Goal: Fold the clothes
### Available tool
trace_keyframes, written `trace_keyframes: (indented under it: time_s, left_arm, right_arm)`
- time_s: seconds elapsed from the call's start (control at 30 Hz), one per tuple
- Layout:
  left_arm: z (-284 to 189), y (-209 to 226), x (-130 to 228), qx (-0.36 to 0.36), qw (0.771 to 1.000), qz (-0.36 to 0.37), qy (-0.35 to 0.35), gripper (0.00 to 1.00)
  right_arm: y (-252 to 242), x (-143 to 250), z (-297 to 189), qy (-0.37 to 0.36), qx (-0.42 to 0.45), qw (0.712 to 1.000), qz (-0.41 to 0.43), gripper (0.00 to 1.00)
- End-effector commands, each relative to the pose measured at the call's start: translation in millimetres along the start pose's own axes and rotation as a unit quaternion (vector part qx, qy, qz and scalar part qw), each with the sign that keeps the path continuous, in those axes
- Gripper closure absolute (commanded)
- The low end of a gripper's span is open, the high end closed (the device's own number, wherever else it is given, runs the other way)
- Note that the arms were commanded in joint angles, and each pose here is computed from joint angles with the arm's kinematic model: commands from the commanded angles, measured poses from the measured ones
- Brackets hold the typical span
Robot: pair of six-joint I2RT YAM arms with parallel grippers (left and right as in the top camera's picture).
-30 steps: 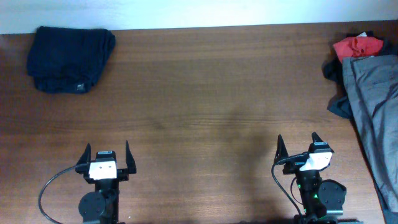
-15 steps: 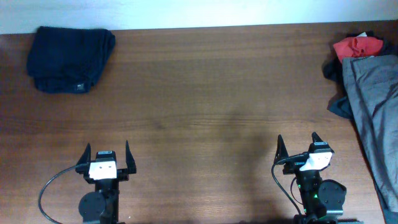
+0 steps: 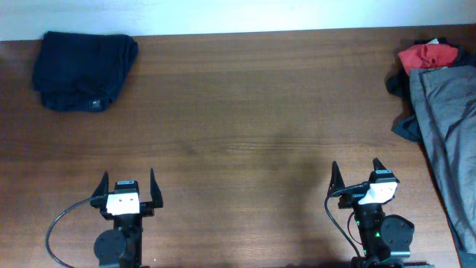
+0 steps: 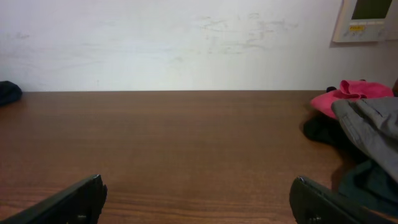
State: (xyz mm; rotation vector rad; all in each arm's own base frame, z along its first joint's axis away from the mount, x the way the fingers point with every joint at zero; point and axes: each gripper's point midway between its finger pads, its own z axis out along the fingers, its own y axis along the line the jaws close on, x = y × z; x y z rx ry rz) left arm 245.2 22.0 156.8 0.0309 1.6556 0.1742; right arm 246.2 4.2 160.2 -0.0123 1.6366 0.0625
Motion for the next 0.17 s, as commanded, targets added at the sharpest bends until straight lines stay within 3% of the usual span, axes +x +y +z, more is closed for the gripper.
trace_keyframes:
  time_s: [0.0, 0.13]
  left_arm:
    - [-0.3, -2.0, 0.4, 0.006, 1.000, 0.006, -0.002, 0.01]
    - [-0.3, -2.0, 0.4, 0.006, 1.000, 0.006, -0.002, 0.01]
  right_arm:
    - [-3.6, 2.1, -0.2, 0.001, 0.009, 1.000, 0.002, 0.01]
    - [-3.6, 2.1, -0.2, 0.001, 0.009, 1.000, 0.002, 0.01]
